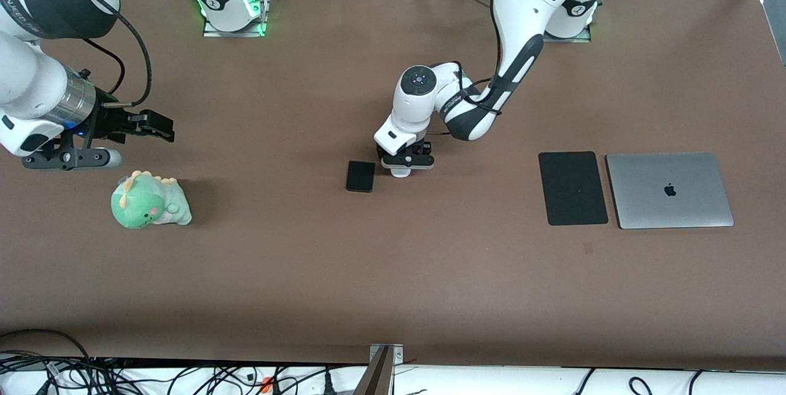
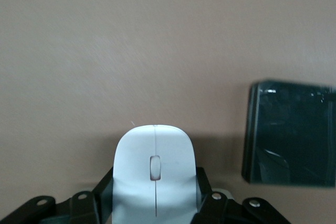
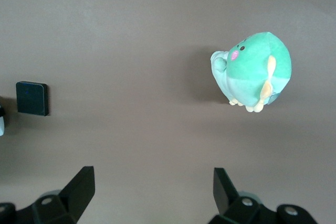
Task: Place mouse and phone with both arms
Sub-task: 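Grasp the white mouse with the left gripper while the right gripper reaches the phone, then place the mouse on the mouse pad while the right gripper grasps the phone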
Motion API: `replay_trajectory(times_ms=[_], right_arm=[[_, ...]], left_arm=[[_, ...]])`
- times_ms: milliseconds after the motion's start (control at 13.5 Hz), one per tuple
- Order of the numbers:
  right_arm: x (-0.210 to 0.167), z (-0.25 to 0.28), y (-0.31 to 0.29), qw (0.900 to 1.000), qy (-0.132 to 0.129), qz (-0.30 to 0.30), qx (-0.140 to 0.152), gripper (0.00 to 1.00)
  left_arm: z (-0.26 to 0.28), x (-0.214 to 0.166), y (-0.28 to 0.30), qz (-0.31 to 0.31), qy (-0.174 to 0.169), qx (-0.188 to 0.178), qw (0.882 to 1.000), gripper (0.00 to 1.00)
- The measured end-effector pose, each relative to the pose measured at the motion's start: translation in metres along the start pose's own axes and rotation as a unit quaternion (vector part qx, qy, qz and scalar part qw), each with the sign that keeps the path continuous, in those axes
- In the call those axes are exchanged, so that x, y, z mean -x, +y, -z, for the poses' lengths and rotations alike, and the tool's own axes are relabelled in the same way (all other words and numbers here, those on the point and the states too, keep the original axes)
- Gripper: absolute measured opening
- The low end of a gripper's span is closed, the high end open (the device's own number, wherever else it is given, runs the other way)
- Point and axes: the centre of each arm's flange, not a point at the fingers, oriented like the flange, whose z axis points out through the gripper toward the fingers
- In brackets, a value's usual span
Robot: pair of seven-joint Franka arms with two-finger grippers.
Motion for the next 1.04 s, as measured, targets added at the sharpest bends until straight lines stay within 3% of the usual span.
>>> replay_trajectory(times_ms=[222,444,593,741,889,1037], right_arm=[[-0.005,-0.022,-0.02,1.0,0.003,-0.011,-0.002,1.0],[-0.015,-0.075,-0.077,0.999,0.016,-0.04,-0.002,1.0],[-0.019,-0.114,-0.124,0.998,0.025,-0.061,-0.003,1.0],[-0.023,-0.153,-0.163,0.995,0.033,-0.088,-0.015,1.0],[-0.024,-0.198,-0.198,0.994,0.044,-0.101,-0.029,1.0],[-0.017,-0.243,-0.233,0.993,0.052,-0.103,-0.033,1.0]], left_arm=[[0.036,-0.042,-0.031,0.023,-0.003,-0.05,0.998,0.61],[0.078,-0.082,-0.075,-0.019,-0.053,-0.148,0.987,0.61],[0.107,-0.118,-0.119,-0.054,-0.091,-0.184,0.977,0.61],[0.132,-0.163,-0.19,-0.065,-0.124,-0.171,0.975,0.61],[0.147,-0.198,-0.277,-0.064,-0.154,-0.133,0.977,0.61],[0.146,-0.212,-0.354,-0.085,-0.184,-0.106,0.974,0.61]])
